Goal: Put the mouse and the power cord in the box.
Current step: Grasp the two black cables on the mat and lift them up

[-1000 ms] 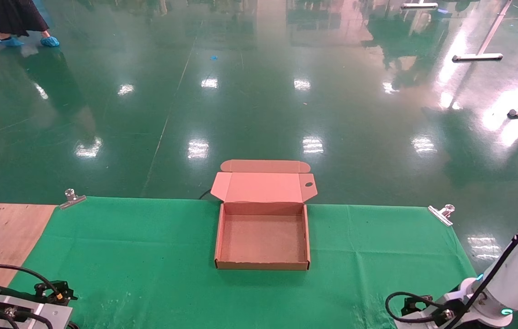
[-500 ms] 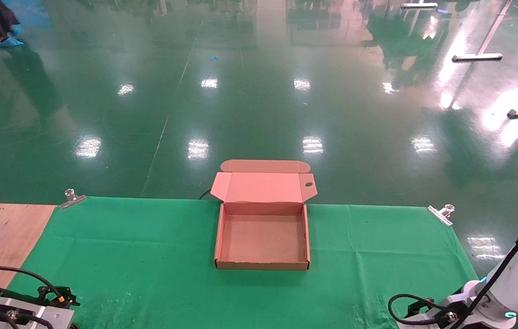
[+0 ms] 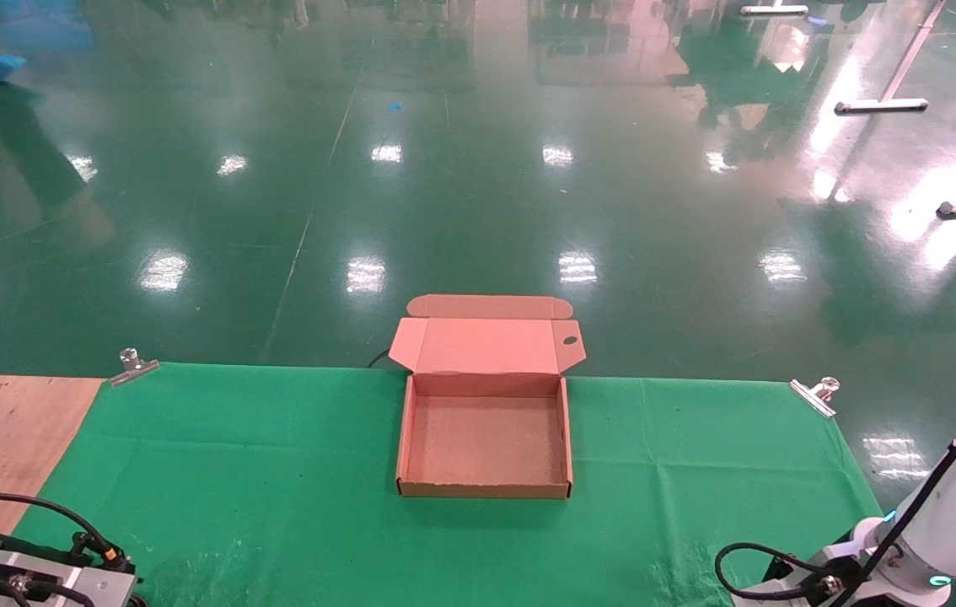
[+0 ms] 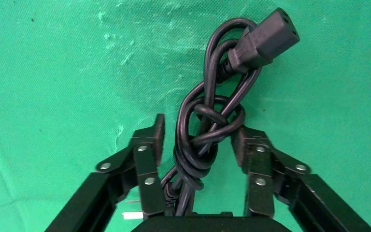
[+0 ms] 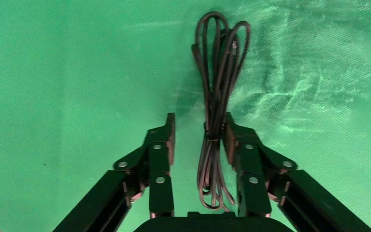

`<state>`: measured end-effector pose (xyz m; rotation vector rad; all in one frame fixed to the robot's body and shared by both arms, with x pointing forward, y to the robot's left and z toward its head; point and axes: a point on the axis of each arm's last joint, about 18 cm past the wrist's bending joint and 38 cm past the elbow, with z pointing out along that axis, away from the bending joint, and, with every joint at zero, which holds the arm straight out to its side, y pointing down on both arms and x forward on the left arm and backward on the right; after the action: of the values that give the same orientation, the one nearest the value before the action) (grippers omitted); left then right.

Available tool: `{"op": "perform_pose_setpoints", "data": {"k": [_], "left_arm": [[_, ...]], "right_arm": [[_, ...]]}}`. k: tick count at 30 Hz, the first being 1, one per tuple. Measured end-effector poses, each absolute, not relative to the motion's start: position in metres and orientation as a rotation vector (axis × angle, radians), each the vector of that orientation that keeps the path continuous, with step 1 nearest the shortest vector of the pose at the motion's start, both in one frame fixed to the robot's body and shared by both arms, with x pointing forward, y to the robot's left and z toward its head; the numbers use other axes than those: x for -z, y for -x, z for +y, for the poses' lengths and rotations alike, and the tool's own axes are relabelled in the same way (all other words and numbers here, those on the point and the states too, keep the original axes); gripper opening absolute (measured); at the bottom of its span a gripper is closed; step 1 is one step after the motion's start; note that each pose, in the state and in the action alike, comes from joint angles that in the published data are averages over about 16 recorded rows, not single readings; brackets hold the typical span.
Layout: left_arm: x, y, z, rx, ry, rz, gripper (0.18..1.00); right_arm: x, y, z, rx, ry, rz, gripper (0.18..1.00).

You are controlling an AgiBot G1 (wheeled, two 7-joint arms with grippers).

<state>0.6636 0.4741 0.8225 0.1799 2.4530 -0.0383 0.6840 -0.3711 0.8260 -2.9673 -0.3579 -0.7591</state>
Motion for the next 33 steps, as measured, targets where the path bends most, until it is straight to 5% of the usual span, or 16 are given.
{"op": "perform_pose_setpoints", "data": {"k": [9,16,33], "left_arm": [[-0.828,-0.664,0.470,0.063,-0.181,2.446,0.451],[-0.850,-0.662,0.460,0.141,-0.208,2.431,0.366],[-1.010,-0.660,0.354,0.455,-0.512,2.206,0.342]], "right_arm": [[-0.833,-0.684,-0.372,0.776,2.956,-0.355,0.346],[-0.861,-0.686,-0.370,0.831,2.914,-0.370,0.261],[-1.045,-0.671,-0.324,1.149,2.625,-0.535,0.224]]}}
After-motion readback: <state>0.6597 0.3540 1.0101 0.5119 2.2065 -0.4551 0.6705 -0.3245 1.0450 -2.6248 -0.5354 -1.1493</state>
